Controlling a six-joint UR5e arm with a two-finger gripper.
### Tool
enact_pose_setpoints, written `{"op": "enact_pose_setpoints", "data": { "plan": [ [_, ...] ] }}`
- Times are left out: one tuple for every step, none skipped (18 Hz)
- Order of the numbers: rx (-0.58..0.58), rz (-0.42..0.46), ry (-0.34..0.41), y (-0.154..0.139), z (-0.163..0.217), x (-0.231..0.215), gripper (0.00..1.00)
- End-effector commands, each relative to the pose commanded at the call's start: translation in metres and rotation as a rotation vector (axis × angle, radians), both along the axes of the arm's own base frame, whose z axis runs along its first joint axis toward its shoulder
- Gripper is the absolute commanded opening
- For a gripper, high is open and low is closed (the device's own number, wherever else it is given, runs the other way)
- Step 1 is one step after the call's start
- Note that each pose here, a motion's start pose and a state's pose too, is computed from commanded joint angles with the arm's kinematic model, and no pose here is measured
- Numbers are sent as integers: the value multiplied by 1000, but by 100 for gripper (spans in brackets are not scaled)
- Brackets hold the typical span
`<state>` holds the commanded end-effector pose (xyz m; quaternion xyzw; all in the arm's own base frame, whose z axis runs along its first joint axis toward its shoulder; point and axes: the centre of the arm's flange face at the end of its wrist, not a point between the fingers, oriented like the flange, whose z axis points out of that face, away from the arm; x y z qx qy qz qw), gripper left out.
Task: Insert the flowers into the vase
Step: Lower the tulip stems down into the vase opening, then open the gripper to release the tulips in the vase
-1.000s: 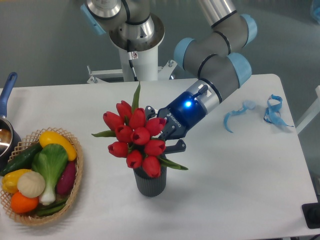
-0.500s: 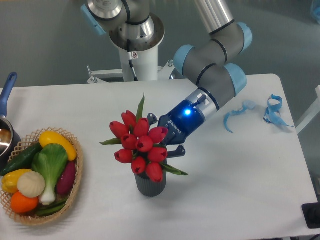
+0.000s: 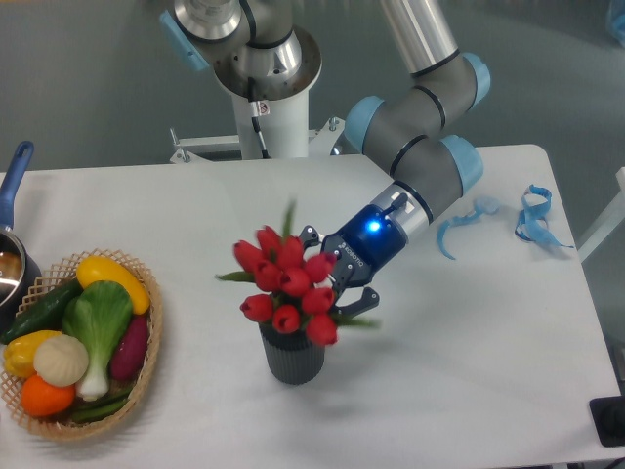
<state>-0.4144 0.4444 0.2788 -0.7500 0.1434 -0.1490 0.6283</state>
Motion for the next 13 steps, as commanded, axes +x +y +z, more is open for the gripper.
{"op": "enact_pose_setpoints", "data": {
  "plan": [
    [-3, 2, 1, -1, 0, 0, 80],
    [-13, 4, 4, -2, -2, -1, 86],
    [-26, 5, 15, -2, -1, 0, 93],
    [-41, 8, 25, -4, -2, -2, 100],
    [-54, 9, 36, -4, -2, -2, 100],
    [-64, 10, 62, -5, 1, -3, 100],
    [-76, 12, 99, -7, 4, -6, 100],
    [-82, 13, 117, -8, 7, -6, 100],
    [-110, 14, 167, -9, 16, -5, 100],
    [-177, 54, 251, -22, 25, -24, 100],
    [-189, 78, 275, -32, 32, -32, 100],
    [-188, 118, 295, -51, 41, -46, 100],
    [-184, 155, 324, -70, 51, -59, 100]
  ]
}}
